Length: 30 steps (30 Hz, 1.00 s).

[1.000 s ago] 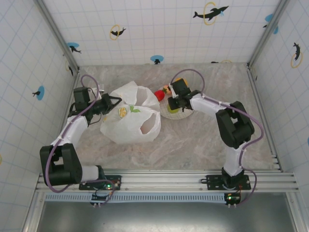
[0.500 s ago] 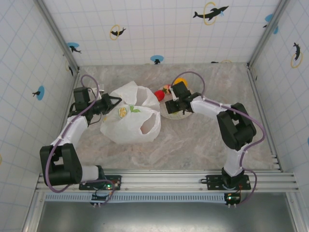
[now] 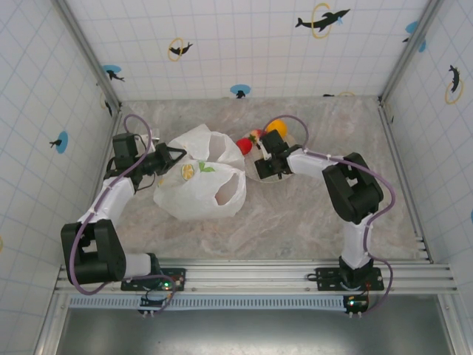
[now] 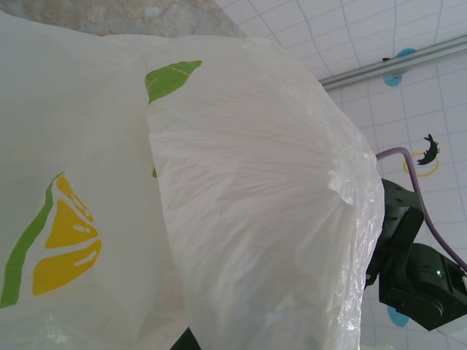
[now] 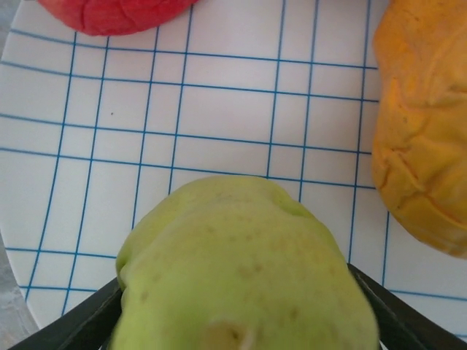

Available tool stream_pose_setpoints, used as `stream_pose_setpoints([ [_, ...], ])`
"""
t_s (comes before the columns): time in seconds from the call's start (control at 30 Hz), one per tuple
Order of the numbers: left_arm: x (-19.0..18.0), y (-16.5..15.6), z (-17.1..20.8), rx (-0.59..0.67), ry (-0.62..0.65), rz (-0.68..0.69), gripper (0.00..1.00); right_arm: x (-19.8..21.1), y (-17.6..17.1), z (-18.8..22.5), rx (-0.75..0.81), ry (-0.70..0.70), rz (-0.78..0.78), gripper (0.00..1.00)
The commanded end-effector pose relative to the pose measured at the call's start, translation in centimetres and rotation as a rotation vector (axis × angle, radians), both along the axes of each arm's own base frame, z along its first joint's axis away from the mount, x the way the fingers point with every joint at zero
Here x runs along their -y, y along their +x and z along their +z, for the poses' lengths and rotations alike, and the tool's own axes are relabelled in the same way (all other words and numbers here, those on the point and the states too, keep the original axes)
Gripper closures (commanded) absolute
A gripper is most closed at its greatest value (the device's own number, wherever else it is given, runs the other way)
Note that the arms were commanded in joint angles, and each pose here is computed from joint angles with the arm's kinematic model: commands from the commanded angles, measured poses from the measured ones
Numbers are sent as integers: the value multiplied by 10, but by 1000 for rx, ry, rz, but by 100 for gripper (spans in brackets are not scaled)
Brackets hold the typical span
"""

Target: Place the fruits into the plastic bag

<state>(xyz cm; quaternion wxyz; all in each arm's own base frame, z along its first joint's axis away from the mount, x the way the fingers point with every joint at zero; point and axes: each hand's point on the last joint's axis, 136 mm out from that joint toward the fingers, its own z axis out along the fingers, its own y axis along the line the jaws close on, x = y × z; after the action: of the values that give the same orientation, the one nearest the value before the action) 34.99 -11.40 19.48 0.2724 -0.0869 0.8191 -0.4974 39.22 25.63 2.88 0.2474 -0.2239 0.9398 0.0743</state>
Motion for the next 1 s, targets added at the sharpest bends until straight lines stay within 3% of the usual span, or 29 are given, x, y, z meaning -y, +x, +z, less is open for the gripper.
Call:
stream_pose_setpoints([
  [0.0, -1, -2, -2, -7, -18, -5, 100, -6, 6, 13, 37, 20, 16, 38],
  [0.17, -1, -2, -2, -6, -19, -8, 100, 0, -7, 40, 83, 64, 19, 43],
  [0.3, 0, -3, -1, 2, -25, -14, 100, -1, -34, 67, 134, 180, 57, 47],
  [0.47, 7, -6, 4, 8, -53, -40, 100, -30, -78, 111, 234, 411, 231, 49],
  [0.57, 9, -6, 4, 10, -55, -46, 100, -49, -96, 132, 281, 476, 332, 49],
  [0.77, 12, -8, 4, 10, -53, -51, 100, -84, -130, 142, 302, 507, 499, 49],
  [0.97, 16, -10, 7, 19, -53, -64, 100, -116, -143, 137, 268, 560, 574, 49],
])
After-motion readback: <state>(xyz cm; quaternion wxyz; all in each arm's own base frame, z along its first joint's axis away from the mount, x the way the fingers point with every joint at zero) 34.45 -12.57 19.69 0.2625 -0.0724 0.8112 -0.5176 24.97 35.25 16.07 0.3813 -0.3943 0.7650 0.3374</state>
